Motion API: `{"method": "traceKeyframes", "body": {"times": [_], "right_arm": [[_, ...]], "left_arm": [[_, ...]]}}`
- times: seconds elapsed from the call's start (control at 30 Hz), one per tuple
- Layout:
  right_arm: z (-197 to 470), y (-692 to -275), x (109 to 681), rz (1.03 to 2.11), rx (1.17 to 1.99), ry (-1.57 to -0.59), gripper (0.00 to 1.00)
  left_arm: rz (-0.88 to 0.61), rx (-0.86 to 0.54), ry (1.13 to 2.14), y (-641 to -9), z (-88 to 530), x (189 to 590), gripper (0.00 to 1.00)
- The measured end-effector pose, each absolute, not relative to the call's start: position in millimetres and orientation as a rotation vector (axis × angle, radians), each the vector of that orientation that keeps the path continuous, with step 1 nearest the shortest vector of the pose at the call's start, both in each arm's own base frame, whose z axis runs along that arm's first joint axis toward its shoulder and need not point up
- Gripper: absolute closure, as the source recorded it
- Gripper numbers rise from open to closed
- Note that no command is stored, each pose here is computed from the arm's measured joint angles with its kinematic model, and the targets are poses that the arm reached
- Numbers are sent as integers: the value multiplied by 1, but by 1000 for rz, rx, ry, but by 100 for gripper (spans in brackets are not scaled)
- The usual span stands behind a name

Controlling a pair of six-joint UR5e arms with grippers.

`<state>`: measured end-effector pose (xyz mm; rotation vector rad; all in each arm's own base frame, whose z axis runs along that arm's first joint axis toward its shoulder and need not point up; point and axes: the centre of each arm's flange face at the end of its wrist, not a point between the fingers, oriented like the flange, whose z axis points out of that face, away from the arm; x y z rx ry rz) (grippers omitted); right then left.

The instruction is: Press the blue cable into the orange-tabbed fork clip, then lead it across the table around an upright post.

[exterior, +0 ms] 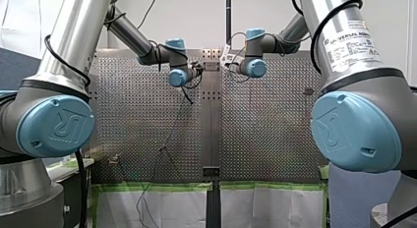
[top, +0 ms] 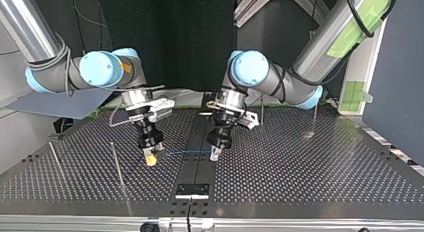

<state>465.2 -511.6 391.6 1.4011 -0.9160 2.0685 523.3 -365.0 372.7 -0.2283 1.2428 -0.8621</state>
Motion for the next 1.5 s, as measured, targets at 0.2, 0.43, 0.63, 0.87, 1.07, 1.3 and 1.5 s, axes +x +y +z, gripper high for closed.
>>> {"method": "traceKeyframes", "body": {"times": [0.2, 0.43, 0.63, 0.87, 1.07, 1.3, 1.5], "right_arm": [[393, -518, 458, 2065, 1386, -928, 100], [397, -523, 453, 2065, 1372, -929, 100], [399, -526, 449, 2062, 1364, -934, 100], [407, -530, 441, 2065, 1344, -936, 100], [419, -531, 434, 2076, 1318, -935, 100], [430, -533, 426, 2084, 1293, -933, 100], [434, -536, 420, 2082, 1281, -936, 100]], "left_arm": [[-894, -233, 1222, -367, 385, 529, 100], [-924, -232, 1220, -368, 387, 535, 100], [-935, -226, 1246, -376, 376, 544, 100], [-972, -217, 1235, -381, 392, 551, 100], [-1005, -204, 1219, -387, 406, 553, 100], [-1024, -196, 1211, -392, 413, 552, 100], [-1042, -191, 1209, -395, 414, 551, 100]]}}
